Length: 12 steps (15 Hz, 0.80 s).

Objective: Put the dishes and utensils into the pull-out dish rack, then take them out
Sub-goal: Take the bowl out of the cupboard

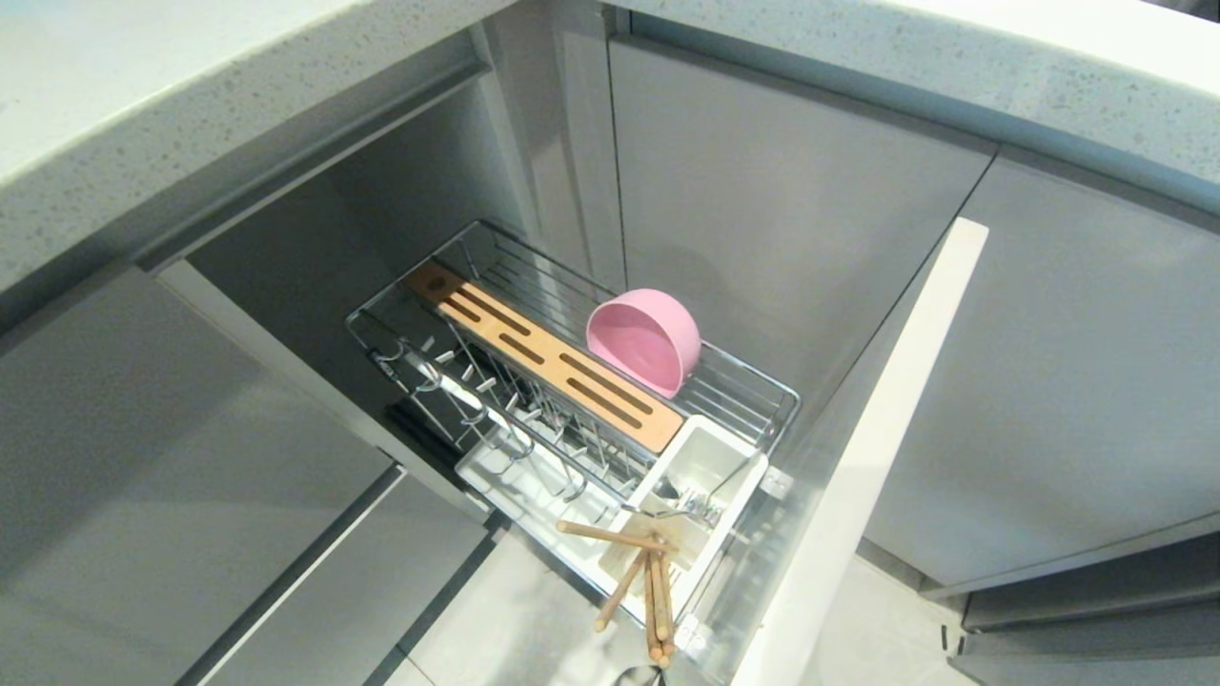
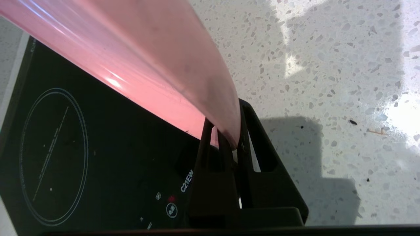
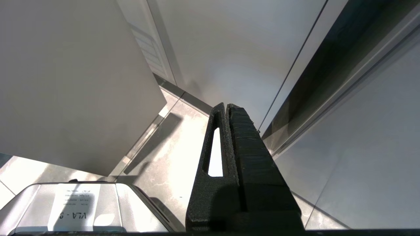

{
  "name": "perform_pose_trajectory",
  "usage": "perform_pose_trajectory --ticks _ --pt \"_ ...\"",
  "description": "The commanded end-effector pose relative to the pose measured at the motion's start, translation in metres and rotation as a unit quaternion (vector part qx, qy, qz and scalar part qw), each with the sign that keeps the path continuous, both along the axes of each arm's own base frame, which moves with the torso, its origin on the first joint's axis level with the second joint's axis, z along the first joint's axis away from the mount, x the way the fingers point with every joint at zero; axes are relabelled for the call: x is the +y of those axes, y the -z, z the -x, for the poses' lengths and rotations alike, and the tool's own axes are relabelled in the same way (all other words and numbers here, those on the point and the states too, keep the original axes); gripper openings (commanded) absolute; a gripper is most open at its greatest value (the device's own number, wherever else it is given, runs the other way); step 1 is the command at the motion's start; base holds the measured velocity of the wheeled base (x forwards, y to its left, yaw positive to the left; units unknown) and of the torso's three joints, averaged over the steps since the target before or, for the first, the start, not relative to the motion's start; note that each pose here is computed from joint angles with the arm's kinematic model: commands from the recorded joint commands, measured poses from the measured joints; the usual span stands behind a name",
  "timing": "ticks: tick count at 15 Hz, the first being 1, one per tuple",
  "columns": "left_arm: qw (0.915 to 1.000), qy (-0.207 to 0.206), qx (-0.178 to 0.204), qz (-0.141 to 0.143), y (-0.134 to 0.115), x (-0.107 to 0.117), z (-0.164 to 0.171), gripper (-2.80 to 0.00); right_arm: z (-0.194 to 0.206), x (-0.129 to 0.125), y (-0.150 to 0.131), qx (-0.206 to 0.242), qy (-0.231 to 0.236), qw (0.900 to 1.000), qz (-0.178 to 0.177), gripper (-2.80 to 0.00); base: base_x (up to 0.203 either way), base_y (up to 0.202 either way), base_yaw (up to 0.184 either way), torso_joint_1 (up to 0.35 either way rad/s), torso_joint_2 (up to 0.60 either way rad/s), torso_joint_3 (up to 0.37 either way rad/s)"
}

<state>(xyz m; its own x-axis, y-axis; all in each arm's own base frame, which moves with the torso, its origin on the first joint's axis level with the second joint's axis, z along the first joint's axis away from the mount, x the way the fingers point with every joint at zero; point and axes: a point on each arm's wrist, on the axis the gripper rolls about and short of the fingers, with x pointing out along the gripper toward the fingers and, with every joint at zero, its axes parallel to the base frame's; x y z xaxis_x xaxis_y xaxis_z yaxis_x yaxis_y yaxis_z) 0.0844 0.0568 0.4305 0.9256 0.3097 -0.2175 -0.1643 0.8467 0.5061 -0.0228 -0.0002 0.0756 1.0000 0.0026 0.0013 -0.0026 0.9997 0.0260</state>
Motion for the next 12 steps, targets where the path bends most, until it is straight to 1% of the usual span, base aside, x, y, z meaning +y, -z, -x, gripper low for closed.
perform_pose_trajectory --ticks 1,8,9,12 --pt "1.0 0.003 0.007 0.004 0.0019 0.0025 -0.0042 -2.8 -0.0001 0.0 0.0004 0.001 0.0 1.0 0.0 -2.8 0.0 0.0 0.0 0.0 0.0 0.0" --pt "0.9998 0.008 0.014 0.009 0.004 0.0019 -0.0052 -2.8 -0.0001 0.0 0.0004 0.001 0.0 1.0 0.0 -2.8 0.0 0.0 0.0 0.0 0.0 0.0" --pt "0.9998 0.01 0.015 0.01 0.0042 0.0017 -0.0053 0.0 -0.0001 0.0 0.0004 0.001 0.0 1.0 0.0 -2.8 0.0 0.0 0.0 0.0 0.0 0.0" --pt "0.9998 0.012 0.015 0.01 0.0043 0.0012 -0.0047 0.0 -0.0001 0.0 0.0004 0.001 0.0 1.0 0.0 -2.8 0.0 0.0 0.0 0.0 0.0 0.0"
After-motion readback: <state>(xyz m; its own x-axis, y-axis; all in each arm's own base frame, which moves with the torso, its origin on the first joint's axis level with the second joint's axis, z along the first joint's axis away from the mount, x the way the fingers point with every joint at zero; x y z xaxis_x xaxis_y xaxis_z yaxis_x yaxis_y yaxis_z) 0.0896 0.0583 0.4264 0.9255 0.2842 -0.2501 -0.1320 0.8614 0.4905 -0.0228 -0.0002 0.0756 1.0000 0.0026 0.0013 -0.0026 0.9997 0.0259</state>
